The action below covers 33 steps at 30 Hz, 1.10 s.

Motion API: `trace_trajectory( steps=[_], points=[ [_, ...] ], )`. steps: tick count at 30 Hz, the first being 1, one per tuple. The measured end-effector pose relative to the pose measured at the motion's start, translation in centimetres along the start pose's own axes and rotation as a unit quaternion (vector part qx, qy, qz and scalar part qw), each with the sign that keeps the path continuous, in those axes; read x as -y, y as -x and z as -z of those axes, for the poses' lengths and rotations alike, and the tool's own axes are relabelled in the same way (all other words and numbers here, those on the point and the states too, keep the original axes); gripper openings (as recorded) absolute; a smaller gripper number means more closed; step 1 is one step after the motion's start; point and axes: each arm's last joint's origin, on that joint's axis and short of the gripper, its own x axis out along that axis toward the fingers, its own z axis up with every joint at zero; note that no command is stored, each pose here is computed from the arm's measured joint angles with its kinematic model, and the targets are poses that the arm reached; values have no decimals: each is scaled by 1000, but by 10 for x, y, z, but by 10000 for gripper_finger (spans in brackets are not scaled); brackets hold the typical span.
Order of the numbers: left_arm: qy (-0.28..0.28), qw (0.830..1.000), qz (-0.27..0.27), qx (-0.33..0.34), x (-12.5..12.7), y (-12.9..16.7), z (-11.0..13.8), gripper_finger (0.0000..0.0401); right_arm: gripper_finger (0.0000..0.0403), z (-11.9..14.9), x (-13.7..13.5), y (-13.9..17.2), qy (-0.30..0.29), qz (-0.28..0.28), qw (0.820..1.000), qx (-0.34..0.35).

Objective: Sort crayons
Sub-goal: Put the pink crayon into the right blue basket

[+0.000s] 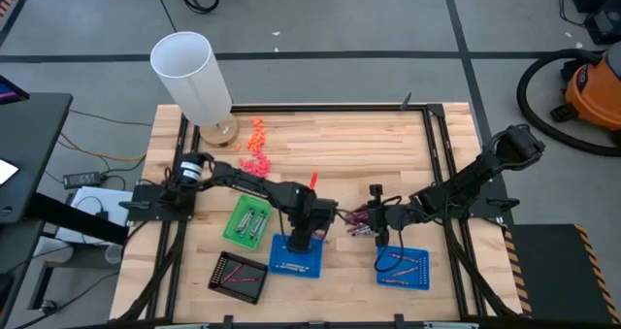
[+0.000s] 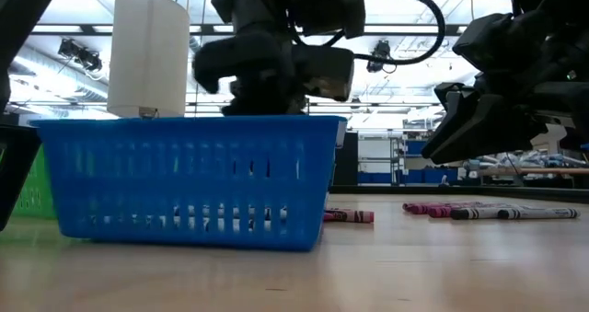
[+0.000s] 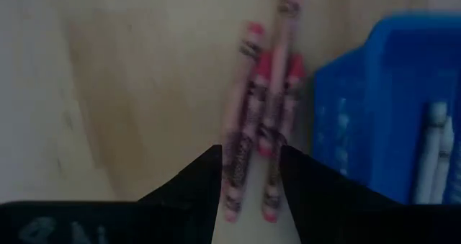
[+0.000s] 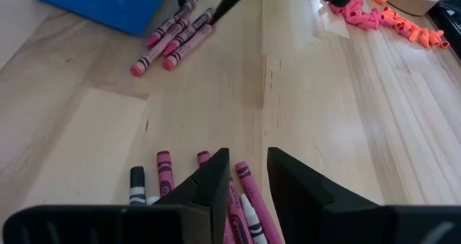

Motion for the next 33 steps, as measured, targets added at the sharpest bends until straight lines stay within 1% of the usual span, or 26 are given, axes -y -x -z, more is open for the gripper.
trace_trajectory(
  steps=[2,3,4,6,11,16,20,25,27,33],
  points=[
    [-21,1000,1,7,6,-1,-1,153,106,0,0,0,0,0,1000,0],
    [-28,1000,-5,8,8,-1,-2,153,106,0,0,0,0,0,1000,0],
    [-31,999,-22,7,9,-1,-1,153,106,0,0,0,0,0,1000,0],
    [-33,998,-46,10,10,-1,-2,153,106,0,0,0,0,0,1000,0],
    [-31,998,-50,10,9,-1,-2,153,106,0,0,0,0,0,1000,0],
    [-20,998,-63,15,-1,0,-3,153,106,0,0,0,0,0,1000,0],
    [-16,998,-64,15,-5,-2,-4,153,106,0,0,0,0,-1,1000,0],
    [-20,999,-39,15,-3,-11,-5,153,106,0,0,0,0,-2,1000,0],
    [-20,999,-39,-1,-2,-13,-2,153,106,0,0,0,0,-4,1000,1],
    [-15,999,-44,-5,-3,-18,-2,153,106,-1,-1,0,-1,-10,1000,3]
  ],
)
